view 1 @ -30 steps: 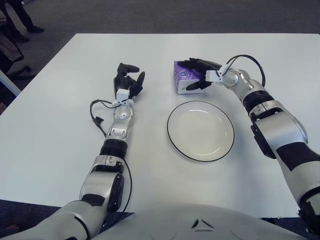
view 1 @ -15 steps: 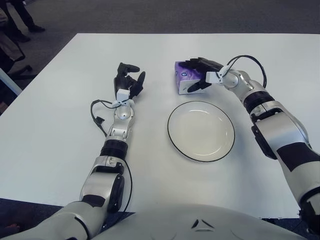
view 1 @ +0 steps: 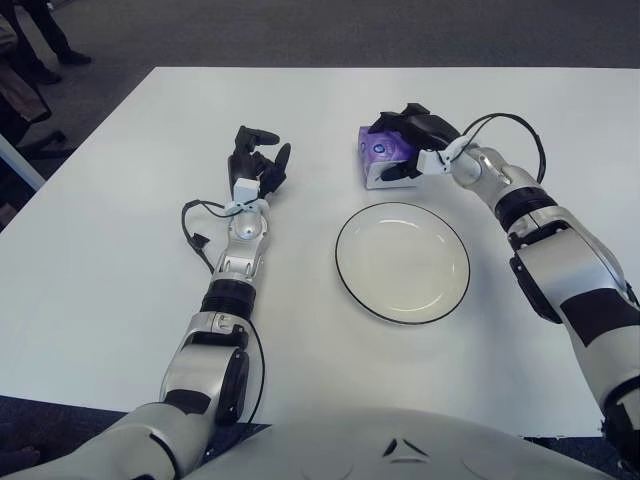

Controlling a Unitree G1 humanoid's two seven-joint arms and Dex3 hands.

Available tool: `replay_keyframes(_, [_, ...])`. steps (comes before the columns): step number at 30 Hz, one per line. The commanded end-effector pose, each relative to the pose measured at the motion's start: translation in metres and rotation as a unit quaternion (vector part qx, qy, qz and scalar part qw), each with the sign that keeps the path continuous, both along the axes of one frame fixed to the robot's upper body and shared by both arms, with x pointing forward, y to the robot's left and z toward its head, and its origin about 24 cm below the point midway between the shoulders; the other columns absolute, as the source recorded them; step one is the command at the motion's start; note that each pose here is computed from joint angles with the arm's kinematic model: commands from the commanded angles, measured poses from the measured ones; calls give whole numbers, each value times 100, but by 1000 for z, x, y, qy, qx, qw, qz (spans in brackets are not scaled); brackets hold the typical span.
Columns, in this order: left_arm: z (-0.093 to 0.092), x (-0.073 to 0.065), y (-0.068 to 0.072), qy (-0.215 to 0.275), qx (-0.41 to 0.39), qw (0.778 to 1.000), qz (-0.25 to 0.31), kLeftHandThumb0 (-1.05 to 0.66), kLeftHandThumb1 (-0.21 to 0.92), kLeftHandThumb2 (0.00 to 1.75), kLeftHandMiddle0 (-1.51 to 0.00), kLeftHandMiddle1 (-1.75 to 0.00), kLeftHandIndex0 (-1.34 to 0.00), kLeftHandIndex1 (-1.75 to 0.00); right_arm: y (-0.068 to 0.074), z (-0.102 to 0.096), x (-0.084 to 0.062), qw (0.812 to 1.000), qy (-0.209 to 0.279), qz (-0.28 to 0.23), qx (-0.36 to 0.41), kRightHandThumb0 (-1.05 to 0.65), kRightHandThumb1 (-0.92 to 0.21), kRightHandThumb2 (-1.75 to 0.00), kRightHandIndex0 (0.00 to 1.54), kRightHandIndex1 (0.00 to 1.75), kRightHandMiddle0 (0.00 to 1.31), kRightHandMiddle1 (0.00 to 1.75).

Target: Put the tissue paper into the plate.

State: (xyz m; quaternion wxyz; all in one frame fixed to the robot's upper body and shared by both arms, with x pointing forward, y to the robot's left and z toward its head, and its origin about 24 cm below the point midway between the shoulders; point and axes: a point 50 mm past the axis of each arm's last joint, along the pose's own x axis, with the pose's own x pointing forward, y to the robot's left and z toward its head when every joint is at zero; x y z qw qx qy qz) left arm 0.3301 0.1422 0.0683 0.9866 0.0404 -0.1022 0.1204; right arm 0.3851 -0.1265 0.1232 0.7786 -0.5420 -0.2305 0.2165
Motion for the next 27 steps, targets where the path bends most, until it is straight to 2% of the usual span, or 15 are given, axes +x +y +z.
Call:
replay_keyframes(1, [-48, -25, 4, 81, -8, 997, 16, -36, 90, 34, -84, -175, -44, -152, -15, -28, -10, 999, 26, -12, -17, 0, -40, -121, 47, 174, 42, 171])
replay_keyframes(8, [-48, -25, 5, 79, -8, 997, 16, -36, 90, 34, -84, -175, -44, -152, -15, -27, -12, 1000, 10, -7, -6, 0, -29, -135, 57, 175, 47, 173])
replay_keyframes(27, [-48, -24, 5, 76, -10, 997, 16, -36, 90, 34, -85, -175, -44, -152, -24, -8, -13, 998, -35, 0, 60, 0, -26, -139, 60, 175, 47, 175])
